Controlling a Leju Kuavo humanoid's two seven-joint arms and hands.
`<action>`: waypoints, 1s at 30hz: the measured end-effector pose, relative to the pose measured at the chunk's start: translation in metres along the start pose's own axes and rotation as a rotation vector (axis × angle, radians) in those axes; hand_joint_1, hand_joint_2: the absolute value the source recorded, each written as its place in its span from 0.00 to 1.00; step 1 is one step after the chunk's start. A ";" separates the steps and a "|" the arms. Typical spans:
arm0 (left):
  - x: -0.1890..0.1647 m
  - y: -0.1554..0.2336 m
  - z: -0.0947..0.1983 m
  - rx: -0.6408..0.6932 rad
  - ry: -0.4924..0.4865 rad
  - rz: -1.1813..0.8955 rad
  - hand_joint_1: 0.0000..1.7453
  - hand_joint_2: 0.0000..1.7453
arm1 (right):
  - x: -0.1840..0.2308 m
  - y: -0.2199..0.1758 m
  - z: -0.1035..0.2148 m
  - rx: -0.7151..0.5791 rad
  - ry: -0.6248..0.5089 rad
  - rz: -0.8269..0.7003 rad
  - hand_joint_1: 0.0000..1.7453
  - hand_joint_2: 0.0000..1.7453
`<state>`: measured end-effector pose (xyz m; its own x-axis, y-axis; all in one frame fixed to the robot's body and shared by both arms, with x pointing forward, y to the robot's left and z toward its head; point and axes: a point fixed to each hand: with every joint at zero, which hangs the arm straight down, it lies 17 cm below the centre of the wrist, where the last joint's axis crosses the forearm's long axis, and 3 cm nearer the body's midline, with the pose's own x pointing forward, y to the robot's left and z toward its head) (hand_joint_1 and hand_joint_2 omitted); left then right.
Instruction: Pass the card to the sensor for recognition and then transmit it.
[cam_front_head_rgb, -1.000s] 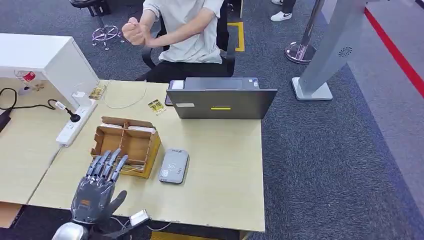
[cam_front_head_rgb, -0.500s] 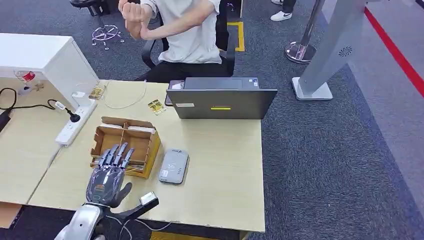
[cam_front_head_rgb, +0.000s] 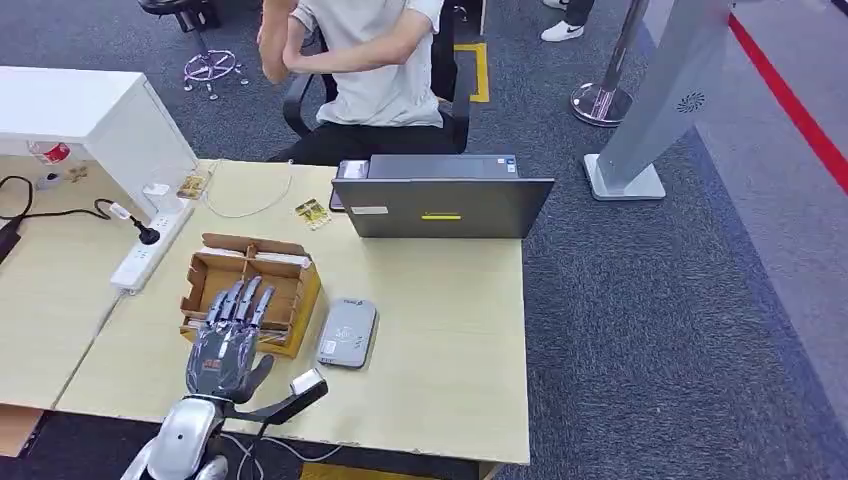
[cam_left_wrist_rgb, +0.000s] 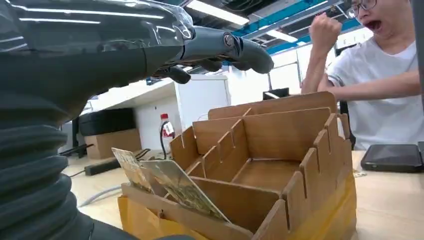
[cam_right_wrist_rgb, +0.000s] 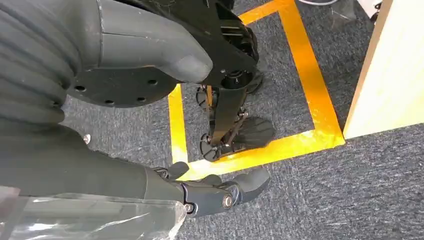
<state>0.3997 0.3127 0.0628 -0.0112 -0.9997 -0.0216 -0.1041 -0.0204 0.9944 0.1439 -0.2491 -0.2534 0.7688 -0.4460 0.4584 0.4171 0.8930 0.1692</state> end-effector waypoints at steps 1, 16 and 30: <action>-0.001 0.000 0.000 0.000 0.005 0.002 0.00 1.00 | 0.000 0.000 0.000 0.000 0.000 0.000 0.00 1.00; -0.025 -0.001 0.000 -0.008 0.080 0.017 0.00 1.00 | -0.001 0.000 0.000 -0.002 0.004 0.004 0.00 1.00; -0.025 -0.033 0.006 -0.158 0.092 0.080 1.00 1.00 | -0.001 0.000 0.000 0.002 0.003 0.006 0.00 1.00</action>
<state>0.3973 0.3382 0.0302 0.0789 -0.9950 0.0609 0.0513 0.0651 0.9966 0.1433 -0.2489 -0.2537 0.7724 -0.4411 0.4569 0.4121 0.8955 0.1680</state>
